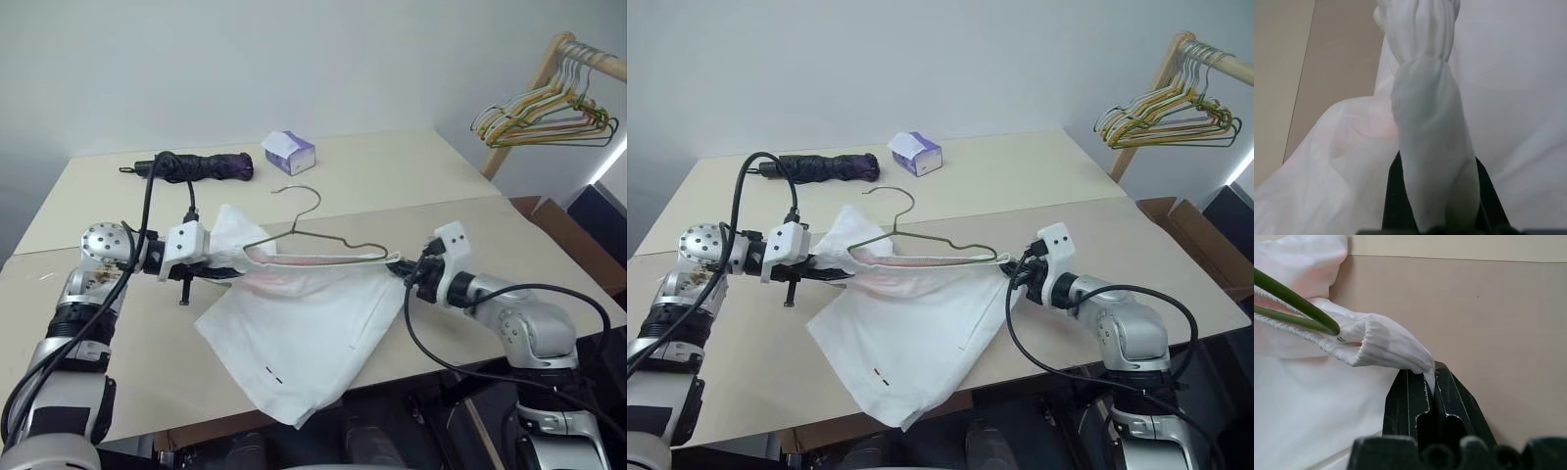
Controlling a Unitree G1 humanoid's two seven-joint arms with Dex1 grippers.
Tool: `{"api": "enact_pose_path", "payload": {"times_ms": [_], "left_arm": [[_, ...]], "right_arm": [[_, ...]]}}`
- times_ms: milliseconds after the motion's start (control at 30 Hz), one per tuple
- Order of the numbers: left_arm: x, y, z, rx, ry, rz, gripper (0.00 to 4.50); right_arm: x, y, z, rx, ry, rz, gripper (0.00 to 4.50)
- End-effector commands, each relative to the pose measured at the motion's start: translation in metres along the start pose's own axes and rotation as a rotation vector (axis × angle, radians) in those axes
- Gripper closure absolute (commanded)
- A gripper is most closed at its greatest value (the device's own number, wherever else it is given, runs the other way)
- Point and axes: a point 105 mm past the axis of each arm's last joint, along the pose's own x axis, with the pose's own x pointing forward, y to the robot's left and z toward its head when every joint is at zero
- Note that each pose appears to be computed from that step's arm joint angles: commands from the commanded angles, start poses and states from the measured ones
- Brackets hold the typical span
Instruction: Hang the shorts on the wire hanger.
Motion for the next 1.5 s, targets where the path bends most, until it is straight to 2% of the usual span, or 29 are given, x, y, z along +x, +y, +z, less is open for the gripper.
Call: {"api": "enact_pose_path", "payload": {"times_ms": [33, 633, 967, 1500], "left_arm": [[-0.015, 0.0, -0.007, 0.005, 0.054, 0.019, 4.5], [-0.015, 0.001, -0.004, 0.016, 0.031, 0.024, 4.5], [-0.009, -0.001, 0.01, 0.062, -0.021, 0.005, 4.5], [-0.011, 0.004, -0.004, 0.04, 0.026, 0.081, 4.5]], "right_arm": [[-0.012, -0.018, 0.011, -0.032, -0.021, -0.069, 4.45], [-0.016, -0.023, 0.014, -0.029, -0.018, -0.06, 4.45], [-0.014, -0.022, 0.009, -0.026, -0.002, -0.048, 4.45], [-0.017, -0.022, 0.01, -0.049, 0.012, -0.029, 4.45]]}}
